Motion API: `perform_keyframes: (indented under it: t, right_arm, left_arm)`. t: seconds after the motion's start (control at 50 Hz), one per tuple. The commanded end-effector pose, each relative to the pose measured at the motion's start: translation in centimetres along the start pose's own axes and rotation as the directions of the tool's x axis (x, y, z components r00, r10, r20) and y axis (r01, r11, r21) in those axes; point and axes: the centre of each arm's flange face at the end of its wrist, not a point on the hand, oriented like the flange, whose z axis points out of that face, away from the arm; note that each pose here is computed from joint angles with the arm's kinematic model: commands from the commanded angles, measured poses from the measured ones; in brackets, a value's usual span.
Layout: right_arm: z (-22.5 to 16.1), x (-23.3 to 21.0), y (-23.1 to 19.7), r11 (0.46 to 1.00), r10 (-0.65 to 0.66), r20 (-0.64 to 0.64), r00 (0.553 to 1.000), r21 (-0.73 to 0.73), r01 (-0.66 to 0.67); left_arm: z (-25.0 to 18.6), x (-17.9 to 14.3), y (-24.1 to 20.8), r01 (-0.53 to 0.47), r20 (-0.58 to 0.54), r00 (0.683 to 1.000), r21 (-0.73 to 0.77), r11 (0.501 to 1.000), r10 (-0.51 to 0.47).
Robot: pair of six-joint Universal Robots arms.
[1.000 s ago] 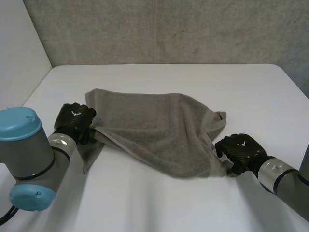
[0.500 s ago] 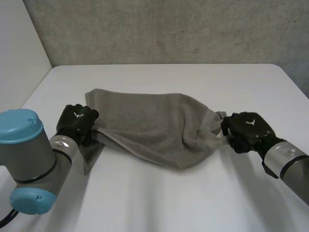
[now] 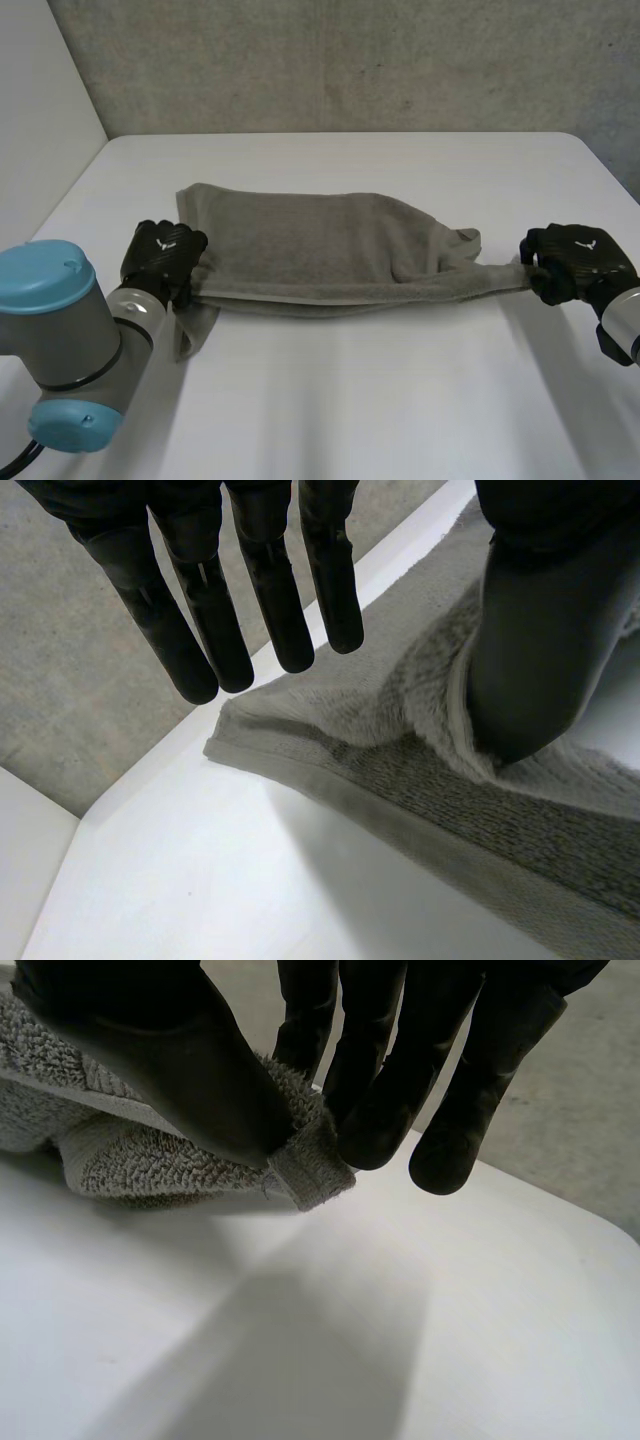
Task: Fold the towel.
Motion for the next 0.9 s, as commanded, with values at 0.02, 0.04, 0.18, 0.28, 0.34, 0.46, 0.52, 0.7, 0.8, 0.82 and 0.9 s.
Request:
perform_keyframes:
  t: [0.02,0.04,0.18,0.28,0.34,0.46,0.52,0.7,0.8,0.82,0.9]
  right_arm:
    - [-0.1,1.3,-0.4,1.0,0.016,-0.093,0.996,0.015,-0.015]
    - [-0.2,1.7,-0.6,1.0,0.017,-0.12,0.993,0.028,-0.014]
    - [-0.6,3.3,-1.3,0.998,0.035,-0.195,0.98,0.067,-0.022]
    - [-0.7,3.6,-1.5,0.997,0.043,-0.209,0.977,0.073,-0.028]
    - [-0.8,3.9,-1.6,0.996,0.042,-0.221,0.974,0.081,-0.025]
    - [-0.9,4.1,-1.6,0.996,0.043,-0.23,0.972,0.087,-0.023]
    - [-0.9,4.1,-1.7,0.996,0.042,-0.23,0.972,0.09,-0.022]
    - [-1.6,4.6,-4.4,0.987,0.016,-0.247,0.969,0.161,0.025]
    - [-2.6,4.5,-6.9,0.98,-0.004,-0.247,0.969,0.189,0.053]
    - [-3.0,4.4,-7.9,0.979,-0.008,-0.241,0.97,0.196,0.056]
    - [-4.3,4.2,-11.7,0.972,-0.032,-0.206,0.978,0.223,0.079]
  left_arm:
    - [-0.9,1.0,-0.2,-0.004,-0.032,0.999,0.003,1.0,0.004]
    - [-1.2,1.6,-0.3,-0.009,-0.047,0.999,0.011,1.0,0.01]
    - [-1.6,2.3,-0.6,-0.015,-0.064,0.998,0.019,1.0,0.016]
    - [-1.6,2.4,-0.5,-0.015,-0.067,0.998,0.016,1.0,0.016]
    - [-1.6,2.4,-0.4,-0.017,-0.069,0.997,0.012,1.0,0.018]
    - [-1.6,2.6,-0.1,-0.019,-0.076,0.997,-0.002,1.0,0.019]
    - [-1.8,2.8,0.1,-0.021,-0.084,0.996,-0.008,1.0,0.021]
    - [-1.8,2.0,-0.9,-0.03,-0.064,0.997,0.013,0.999,0.031]
    - [-2.7,0.0,-4.0,-0.048,-0.004,0.999,0.096,0.994,0.049]
    - [-3.2,-0.9,-5.3,-0.054,0.02,0.998,0.128,0.99,0.052]
    - [-5.4,-3.4,-9.4,-0.049,0.089,0.996,0.245,0.968,0.028]
